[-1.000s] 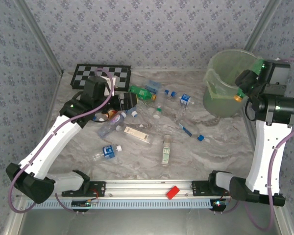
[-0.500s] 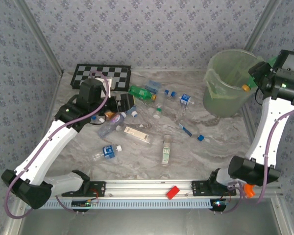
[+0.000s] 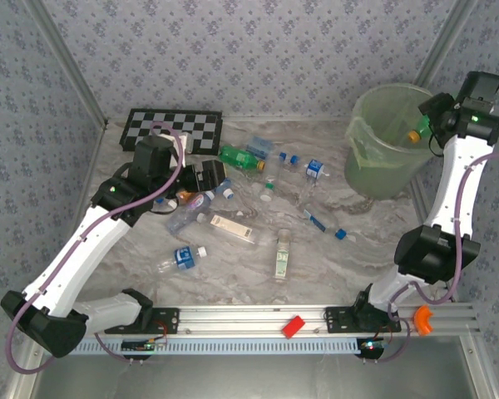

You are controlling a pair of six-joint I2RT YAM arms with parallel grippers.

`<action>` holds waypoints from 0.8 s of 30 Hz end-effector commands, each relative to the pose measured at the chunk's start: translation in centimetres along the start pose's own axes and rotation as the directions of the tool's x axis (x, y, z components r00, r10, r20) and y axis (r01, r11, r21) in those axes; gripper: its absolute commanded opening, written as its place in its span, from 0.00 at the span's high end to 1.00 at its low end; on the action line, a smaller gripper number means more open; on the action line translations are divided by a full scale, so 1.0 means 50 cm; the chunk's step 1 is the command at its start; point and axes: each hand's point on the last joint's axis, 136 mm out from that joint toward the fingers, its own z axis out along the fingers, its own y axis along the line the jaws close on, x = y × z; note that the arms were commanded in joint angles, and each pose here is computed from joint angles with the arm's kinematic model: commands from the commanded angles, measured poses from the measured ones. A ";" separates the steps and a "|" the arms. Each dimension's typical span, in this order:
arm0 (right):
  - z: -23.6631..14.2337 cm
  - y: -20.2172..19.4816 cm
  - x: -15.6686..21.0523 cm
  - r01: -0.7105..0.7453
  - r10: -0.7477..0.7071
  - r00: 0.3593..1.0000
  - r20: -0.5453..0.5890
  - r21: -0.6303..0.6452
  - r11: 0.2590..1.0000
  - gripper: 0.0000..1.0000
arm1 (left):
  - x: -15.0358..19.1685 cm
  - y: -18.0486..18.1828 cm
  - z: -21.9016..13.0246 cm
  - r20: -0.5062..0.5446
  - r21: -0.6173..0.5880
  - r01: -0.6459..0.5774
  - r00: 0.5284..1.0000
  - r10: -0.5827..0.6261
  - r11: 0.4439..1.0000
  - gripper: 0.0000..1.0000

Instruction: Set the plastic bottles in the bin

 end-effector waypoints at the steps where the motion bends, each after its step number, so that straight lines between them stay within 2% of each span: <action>1: -0.027 0.000 -0.012 0.015 -0.015 1.000 0.024 0.008 1.000 0.17 | -0.009 -0.012 -0.013 0.014 0.013 0.000 1.000 -0.001 1.000 0.00; 2: -0.031 -0.001 -0.011 0.021 -0.022 0.999 0.025 0.008 1.000 0.15 | -0.009 -0.013 -0.012 0.013 0.014 0.000 1.000 0.000 1.000 0.00; 3: -0.037 -0.003 -0.009 0.027 -0.027 0.999 0.024 0.010 1.000 0.01 | -0.011 -0.014 -0.012 0.014 0.015 -0.001 1.000 0.001 1.000 0.00; 9: -0.096 0.006 -0.004 0.098 -0.097 0.994 0.056 -0.016 0.995 0.00 | -0.009 -0.021 -0.001 -0.002 0.032 -0.007 1.000 0.007 0.999 0.00; 14: -0.148 0.007 0.027 0.131 -0.129 0.990 0.050 -0.037 0.991 0.00 | -0.008 -0.030 0.007 -0.018 0.053 -0.010 1.000 0.011 0.999 0.00; 24: -0.267 -0.001 0.152 0.247 -0.244 0.969 0.042 -0.094 0.964 0.00 | 0.004 -0.046 0.017 -0.058 0.099 -0.021 0.998 0.026 0.995 0.00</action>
